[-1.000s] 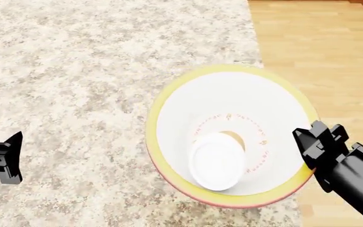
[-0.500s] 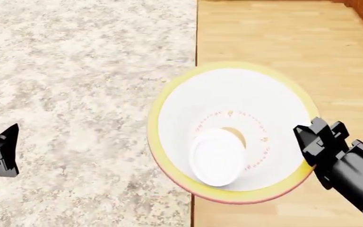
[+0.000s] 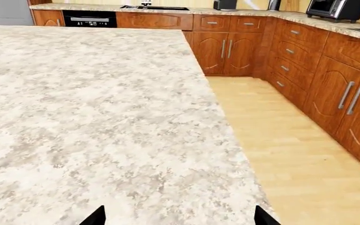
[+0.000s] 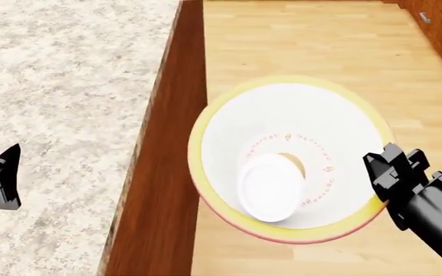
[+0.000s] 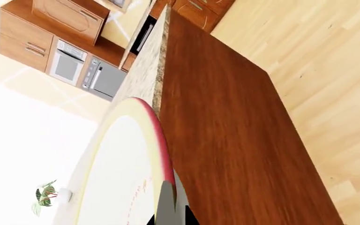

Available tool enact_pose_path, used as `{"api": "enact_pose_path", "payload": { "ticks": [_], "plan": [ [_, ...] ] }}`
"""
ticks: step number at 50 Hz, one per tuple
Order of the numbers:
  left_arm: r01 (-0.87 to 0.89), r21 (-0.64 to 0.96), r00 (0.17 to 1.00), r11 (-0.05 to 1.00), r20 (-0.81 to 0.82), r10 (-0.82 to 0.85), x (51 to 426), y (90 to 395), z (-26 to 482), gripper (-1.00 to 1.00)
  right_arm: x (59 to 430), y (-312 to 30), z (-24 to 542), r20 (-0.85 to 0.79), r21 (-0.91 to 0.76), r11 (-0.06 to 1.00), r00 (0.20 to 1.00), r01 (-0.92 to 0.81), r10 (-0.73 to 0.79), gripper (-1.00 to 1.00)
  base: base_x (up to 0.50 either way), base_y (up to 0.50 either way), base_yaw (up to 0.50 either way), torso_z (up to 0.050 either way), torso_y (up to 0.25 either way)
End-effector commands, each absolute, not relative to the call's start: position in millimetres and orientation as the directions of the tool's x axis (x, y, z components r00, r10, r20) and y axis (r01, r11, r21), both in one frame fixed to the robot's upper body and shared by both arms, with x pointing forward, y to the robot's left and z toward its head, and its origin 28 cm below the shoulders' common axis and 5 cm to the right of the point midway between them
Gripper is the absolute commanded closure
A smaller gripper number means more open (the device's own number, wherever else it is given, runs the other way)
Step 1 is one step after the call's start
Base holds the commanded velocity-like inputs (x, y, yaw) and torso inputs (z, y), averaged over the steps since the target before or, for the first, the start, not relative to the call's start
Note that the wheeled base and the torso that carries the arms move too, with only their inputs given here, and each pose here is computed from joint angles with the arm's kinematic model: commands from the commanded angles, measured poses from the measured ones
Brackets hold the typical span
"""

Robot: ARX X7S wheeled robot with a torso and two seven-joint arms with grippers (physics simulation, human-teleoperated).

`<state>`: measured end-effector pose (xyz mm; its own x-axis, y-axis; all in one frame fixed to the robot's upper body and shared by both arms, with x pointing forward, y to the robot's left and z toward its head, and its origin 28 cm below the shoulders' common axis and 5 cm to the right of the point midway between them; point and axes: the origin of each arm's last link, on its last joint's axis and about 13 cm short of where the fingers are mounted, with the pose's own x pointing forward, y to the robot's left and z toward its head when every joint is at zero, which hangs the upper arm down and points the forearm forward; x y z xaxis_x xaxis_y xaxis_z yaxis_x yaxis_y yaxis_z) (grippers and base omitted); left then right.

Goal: Place the cup inside the bowl on the dining table and move the bowl to any counter.

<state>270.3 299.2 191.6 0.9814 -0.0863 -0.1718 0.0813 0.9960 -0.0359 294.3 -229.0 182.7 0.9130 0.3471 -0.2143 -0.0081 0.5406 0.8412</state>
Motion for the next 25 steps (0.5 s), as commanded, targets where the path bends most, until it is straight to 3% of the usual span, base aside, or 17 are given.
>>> {"api": "enact_pose_path", "payload": {
  "ticks": [1,11,25],
  "plan": [
    [0.073,-0.034,0.983,0.997,-0.165,-0.077,266.5,300.8,187.1,-1.0,292.2,-233.0,186.9,-0.16,0.856,0.516,0.93,-0.037,0.331,1.0,0.0,-0.5,0.0,0.0,0.0],
    [0.082,-0.032,0.982,0.996,-0.167,-0.086,266.9,297.3,184.9,-1.0,291.2,-232.3,181.7,-0.13,0.858,0.51,0.94,-0.053,0.316,1.0,0.06,-0.5,0.0,0.0,0.001],
    [0.084,-0.037,0.981,0.996,-0.172,-0.089,266.8,297.9,182.2,-1.0,293.2,-231.5,182.0,-0.119,0.848,0.525,0.94,-0.071,0.319,1.0,0.44,-0.33,0.0,0.0,0.001]
  ]
}}
